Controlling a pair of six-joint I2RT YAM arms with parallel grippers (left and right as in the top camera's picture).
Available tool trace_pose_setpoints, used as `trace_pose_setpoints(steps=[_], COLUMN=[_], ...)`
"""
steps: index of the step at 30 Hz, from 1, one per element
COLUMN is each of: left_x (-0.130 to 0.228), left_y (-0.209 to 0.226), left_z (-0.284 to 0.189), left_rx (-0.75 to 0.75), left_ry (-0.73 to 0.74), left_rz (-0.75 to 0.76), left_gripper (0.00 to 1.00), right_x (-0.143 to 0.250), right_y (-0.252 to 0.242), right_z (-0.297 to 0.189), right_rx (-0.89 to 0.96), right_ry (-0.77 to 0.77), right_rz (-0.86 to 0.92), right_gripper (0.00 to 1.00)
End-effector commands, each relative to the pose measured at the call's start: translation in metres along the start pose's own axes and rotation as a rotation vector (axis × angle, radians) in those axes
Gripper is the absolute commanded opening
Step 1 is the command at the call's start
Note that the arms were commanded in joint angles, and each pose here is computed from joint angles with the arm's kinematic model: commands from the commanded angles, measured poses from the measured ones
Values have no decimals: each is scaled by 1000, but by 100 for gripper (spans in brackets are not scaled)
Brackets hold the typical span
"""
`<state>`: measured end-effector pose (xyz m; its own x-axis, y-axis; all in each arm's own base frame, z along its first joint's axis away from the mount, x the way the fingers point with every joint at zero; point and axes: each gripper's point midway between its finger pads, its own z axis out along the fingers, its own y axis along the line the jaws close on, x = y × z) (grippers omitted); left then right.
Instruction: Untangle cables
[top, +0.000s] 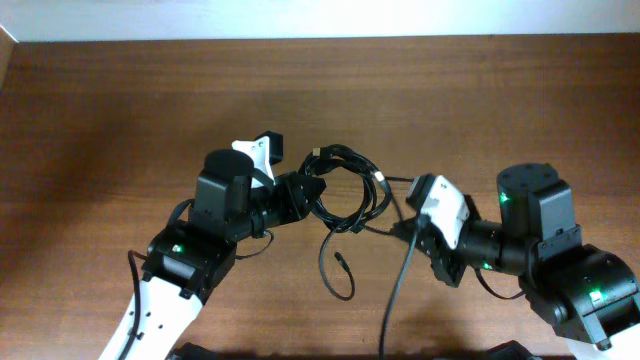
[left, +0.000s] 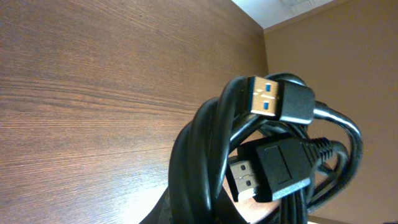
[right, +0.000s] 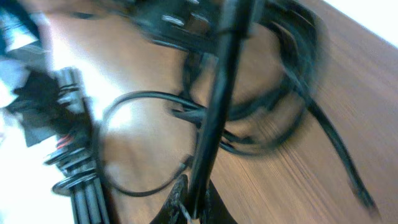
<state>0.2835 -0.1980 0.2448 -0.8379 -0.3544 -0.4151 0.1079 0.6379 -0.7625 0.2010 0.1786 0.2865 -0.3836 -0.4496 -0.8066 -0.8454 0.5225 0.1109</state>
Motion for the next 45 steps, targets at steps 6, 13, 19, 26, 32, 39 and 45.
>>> trace_pose_setpoints(steps=[6,13,19,26,32,39,45], left_x=[-4,10,15,15,30,41,46], left_y=[-9,-25,-25,-25,-35,-33,-54], left_z=[-5,-7,-7,-7,-3,-2,-8], left_rx=[47,148,161,158,182,175,287], left_ry=[-1,67,87,86,123,162,188], left_rz=[172,282,329,332,359,351,374], left_gripper=[0,0,0,0,0,0,0], right_x=[16,20,21,13,15,41,55], right_y=[-40,-46,-49,-40,-45,-76,-95], right_z=[-12,-1,11,14,14,16,16], right_rx=[271,263,236,174,200,372,486], right_ry=[64,100,120,85,93,211,259], right_rz=[218,253,268,314,314,350,437], right_gripper=[53,68,70,71,72,72,71])
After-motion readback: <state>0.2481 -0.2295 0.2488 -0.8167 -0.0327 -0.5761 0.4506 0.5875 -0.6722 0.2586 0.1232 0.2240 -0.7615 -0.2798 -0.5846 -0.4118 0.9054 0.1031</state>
